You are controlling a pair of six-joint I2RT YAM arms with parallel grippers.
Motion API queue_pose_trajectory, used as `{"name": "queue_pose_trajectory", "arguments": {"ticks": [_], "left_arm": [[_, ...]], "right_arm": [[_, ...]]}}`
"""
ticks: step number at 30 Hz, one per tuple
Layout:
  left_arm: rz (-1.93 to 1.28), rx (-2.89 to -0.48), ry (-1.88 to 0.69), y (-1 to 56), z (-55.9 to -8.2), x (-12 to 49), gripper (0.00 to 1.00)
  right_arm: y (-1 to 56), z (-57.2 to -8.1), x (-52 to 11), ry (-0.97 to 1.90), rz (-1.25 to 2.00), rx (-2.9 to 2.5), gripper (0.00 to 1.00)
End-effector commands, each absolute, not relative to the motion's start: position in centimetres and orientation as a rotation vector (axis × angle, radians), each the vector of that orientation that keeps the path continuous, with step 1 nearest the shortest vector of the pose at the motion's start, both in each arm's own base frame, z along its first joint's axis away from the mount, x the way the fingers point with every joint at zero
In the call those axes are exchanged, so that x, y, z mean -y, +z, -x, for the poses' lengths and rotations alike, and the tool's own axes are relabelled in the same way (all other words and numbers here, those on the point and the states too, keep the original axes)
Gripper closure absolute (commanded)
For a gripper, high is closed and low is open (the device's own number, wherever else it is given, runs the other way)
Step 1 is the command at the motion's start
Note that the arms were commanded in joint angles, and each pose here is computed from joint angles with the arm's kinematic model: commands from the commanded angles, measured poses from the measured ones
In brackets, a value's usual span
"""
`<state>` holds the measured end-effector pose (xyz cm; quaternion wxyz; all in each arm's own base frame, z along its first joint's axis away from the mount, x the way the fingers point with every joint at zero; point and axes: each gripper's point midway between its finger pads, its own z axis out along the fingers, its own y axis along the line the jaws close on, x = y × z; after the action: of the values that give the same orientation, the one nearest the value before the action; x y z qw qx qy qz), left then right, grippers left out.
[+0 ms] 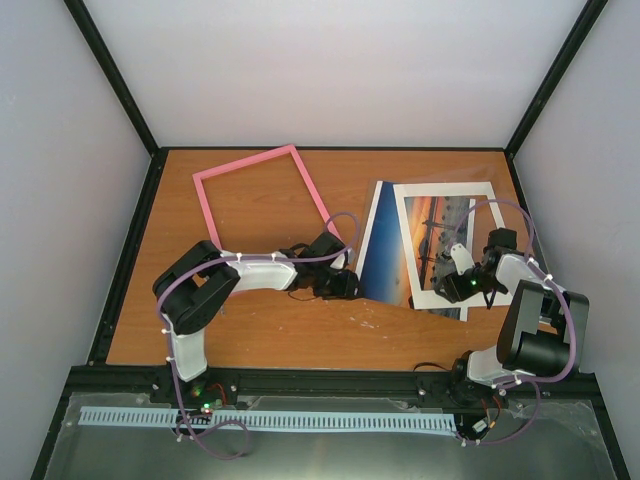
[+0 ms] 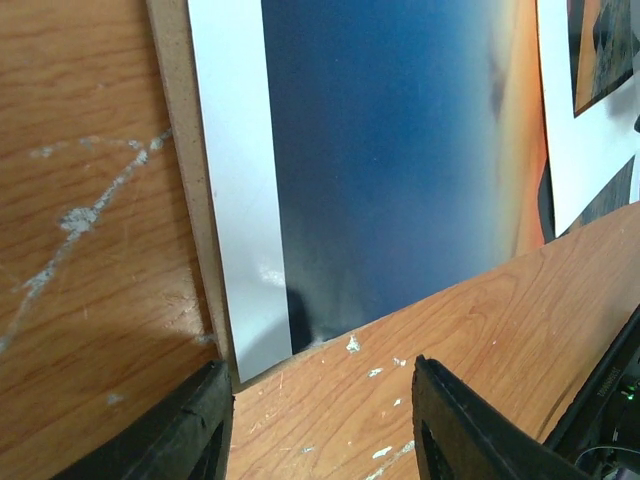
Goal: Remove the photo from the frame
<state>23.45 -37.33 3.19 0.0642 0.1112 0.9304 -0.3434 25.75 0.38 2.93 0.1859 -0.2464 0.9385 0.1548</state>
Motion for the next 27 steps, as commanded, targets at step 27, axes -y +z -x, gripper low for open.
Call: {"name": "queue_pose_trajectory", "arguments": {"ticks": [27], "left_arm": [[-0.367,-2.747,-1.126,4.7,-24.78,39.44,0.51]], "right_arm": [[2.57,-25.54,-0.67,0.458,0.697,-2.648,0.4]]}}
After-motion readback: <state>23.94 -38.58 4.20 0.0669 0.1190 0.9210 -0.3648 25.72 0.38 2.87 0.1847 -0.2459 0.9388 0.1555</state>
